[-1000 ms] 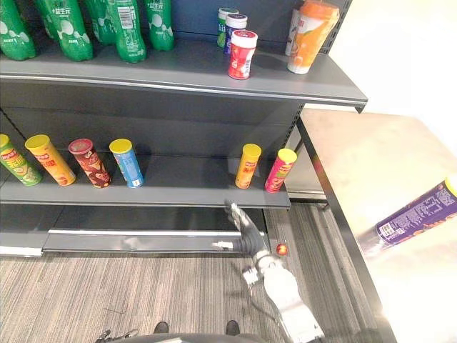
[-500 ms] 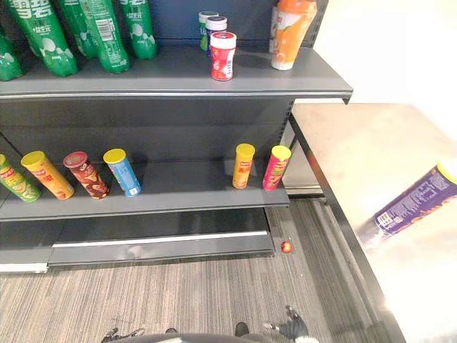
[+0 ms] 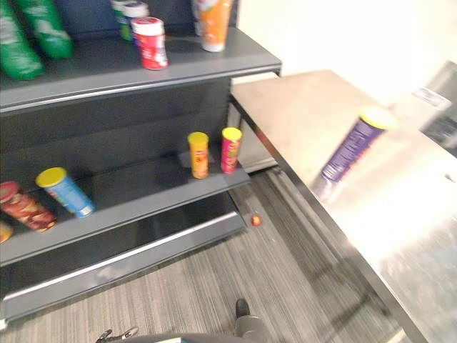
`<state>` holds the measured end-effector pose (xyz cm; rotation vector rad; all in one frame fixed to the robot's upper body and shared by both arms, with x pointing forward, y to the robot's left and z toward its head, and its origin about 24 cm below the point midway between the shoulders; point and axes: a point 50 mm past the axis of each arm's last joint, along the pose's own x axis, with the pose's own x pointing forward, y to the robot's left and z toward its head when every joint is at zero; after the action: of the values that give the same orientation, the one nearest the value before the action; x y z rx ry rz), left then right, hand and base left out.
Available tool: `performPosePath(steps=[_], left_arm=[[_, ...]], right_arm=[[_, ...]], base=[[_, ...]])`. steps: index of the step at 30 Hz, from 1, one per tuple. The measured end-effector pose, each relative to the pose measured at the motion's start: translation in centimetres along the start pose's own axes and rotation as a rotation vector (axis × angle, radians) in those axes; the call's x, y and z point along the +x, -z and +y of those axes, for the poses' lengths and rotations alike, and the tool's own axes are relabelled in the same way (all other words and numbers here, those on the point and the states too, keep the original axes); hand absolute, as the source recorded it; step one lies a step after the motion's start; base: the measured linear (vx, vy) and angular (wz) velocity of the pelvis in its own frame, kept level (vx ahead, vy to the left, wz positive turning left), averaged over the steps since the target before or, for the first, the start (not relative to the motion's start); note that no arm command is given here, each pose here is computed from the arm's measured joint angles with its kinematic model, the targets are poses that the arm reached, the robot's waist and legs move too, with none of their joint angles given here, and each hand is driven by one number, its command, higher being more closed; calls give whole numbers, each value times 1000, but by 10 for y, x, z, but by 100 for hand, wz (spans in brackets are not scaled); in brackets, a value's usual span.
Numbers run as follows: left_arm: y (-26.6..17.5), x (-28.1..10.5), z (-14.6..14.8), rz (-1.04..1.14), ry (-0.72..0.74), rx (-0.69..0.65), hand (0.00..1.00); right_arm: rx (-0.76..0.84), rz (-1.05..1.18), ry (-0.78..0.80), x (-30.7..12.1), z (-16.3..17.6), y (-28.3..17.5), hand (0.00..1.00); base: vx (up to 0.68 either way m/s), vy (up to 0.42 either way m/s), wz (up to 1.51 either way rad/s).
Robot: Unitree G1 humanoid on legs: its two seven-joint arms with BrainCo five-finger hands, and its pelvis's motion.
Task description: Put the gum and the chips on the shelf.
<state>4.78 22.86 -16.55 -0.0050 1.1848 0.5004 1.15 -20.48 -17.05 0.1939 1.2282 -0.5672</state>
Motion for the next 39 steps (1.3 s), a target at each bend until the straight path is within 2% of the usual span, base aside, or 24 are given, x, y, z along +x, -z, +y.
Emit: performPosePath(steps=[4,6,14,21,23,26,32,35,39], left_arm=[[-8,1,4,-28,-10,-31,0],[-15,3,0,-38,7,-23,0],[-31,3,-18,-90,77,88,0],[-31,3,-19,-88,80,58,0],[-27,3,-19,-71,70,-8,0],[-24,2,-21,-55,65,-83,0],[-19,0,-26,-44,68,-136,0],[-23,1,-22,-58,61,-132,0],[-19,0,-26,-42,70,-124,0]], right_arm=[[-6,35,13,-3,0,12,0],[-19,13,10,-1,3,3,0],[-91,-39,6,4,-3,-17,0],[-73,-33,12,5,-6,-18,0],[-69,-56,3,6,-12,-24,0],[-18,-48,47,8,-17,-28,0],[48,-85,47,10,-12,-41,0],[105,-37,43,7,-7,-23,0],[171,-35,57,7,-9,-22,0]], base=[[84,80,-121],[-22,-35,-99],[-18,-93,-51],[2,-50,-49],[95,-10,-111],[96,69,-93],[33,197,-65],[114,247,-5],[150,163,-10]])
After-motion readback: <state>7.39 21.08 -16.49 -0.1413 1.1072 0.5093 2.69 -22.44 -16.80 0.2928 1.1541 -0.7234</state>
